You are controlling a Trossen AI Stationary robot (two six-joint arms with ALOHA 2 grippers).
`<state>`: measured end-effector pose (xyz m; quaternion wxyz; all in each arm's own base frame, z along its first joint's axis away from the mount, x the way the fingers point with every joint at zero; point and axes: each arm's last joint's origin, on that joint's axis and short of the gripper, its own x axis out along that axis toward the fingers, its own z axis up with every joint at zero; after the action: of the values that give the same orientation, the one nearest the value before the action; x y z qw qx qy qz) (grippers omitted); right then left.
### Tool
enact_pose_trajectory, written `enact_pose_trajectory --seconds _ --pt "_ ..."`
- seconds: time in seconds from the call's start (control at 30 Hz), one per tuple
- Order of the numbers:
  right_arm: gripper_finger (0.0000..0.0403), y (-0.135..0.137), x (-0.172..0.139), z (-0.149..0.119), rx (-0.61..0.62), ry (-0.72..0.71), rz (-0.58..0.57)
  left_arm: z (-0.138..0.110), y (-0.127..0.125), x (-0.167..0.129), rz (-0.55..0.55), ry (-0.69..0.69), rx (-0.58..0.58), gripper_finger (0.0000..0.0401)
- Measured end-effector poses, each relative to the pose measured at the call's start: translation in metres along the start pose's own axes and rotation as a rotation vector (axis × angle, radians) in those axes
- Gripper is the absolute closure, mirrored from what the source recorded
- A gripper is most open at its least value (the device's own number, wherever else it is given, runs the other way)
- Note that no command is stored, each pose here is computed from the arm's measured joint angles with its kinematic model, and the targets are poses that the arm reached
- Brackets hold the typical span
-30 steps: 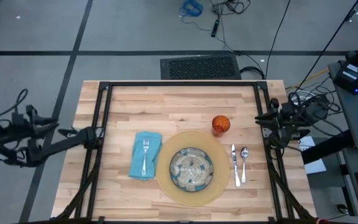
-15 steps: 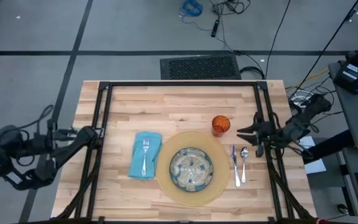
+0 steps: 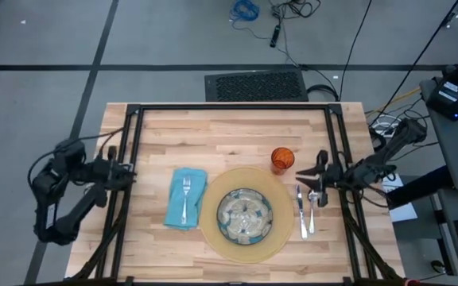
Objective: Set table place
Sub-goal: Return to Home Position
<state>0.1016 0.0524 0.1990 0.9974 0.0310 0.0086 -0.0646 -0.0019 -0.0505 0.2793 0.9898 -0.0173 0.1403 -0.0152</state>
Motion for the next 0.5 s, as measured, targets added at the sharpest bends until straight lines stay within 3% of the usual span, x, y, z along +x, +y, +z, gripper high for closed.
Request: enact_pose_trajectory --seconds 0.17,0.37,0.47,0.5 --pt "0.0328 0.000 0.000 -0.017 -0.007 -0.054 0.087 0.002 -0.002 -0.001 -0.021 -0.022 0.028 0.0318" --pt "0.0328 -0.003 0.001 -0.024 -0.016 -0.060 0.062 0.002 -0.008 -0.001 -0.040 -0.024 0.021 0.0318" --pt "0.0328 -0.005 0.002 -0.024 -0.019 -0.062 0.047 0.007 -0.013 -0.003 0.053 -0.018 0.047 0.0318" --pt "0.0328 -0.006 0.003 -0.024 -0.021 -0.058 0.040 0.007 -0.013 -0.003 0.036 -0.022 0.044 0.0318"
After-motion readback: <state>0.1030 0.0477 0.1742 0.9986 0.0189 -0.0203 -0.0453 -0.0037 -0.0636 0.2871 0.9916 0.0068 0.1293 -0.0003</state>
